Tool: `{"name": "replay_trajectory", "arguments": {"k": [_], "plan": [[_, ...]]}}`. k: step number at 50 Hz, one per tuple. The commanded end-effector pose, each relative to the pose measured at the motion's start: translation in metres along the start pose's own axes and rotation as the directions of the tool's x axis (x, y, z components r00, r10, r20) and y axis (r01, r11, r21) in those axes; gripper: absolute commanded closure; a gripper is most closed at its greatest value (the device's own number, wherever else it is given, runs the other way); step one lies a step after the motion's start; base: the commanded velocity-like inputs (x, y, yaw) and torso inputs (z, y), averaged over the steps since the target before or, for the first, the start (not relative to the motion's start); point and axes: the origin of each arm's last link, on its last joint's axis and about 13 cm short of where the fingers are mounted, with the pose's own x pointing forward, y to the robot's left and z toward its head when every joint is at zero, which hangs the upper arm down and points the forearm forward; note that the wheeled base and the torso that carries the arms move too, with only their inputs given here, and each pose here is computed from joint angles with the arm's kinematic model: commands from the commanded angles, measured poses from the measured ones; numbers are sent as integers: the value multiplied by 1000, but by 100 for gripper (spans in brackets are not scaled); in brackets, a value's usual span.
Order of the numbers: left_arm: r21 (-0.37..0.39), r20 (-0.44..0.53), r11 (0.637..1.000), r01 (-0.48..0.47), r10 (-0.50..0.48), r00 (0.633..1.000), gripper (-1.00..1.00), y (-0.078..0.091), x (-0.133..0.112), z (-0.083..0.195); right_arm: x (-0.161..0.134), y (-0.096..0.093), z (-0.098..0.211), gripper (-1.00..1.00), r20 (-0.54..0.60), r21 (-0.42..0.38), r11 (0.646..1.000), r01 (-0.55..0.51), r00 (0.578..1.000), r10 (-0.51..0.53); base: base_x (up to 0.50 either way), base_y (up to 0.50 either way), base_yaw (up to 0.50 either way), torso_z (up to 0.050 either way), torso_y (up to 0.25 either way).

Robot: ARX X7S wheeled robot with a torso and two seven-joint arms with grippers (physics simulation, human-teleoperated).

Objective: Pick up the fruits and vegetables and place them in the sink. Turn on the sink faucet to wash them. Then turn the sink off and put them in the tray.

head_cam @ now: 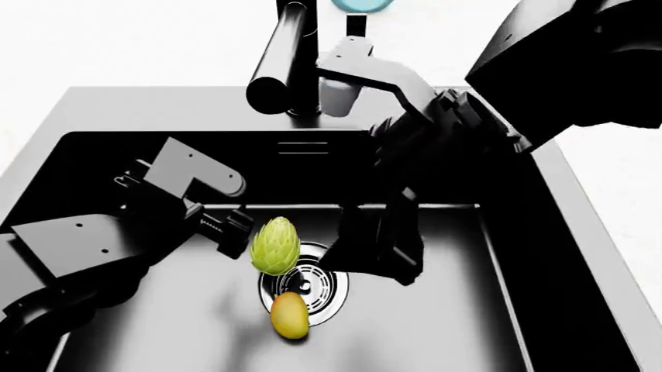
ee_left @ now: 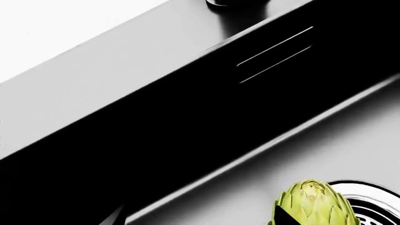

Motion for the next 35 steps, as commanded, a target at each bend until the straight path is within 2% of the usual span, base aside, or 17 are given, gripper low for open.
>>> {"name": "replay_trajectory", "arguments": {"k": [1,21,35], "plan": [[-2,0,1000,-4,4,1000,-100,1,-1,0,33,-10,-4,-100,-18,-5,994,-109,994,108,0,0,0,0,0],[1,7,1000,-9,9,1000,-100,1,-4,3,82,-22,-16,-100,-9,22,972,-232,973,233,0,0,0,0,0],[0,10,1000,-9,9,1000,-100,1,-4,3,104,-34,-20,-100,-3,81,978,-193,981,194,0,0,0,0,0]]}}
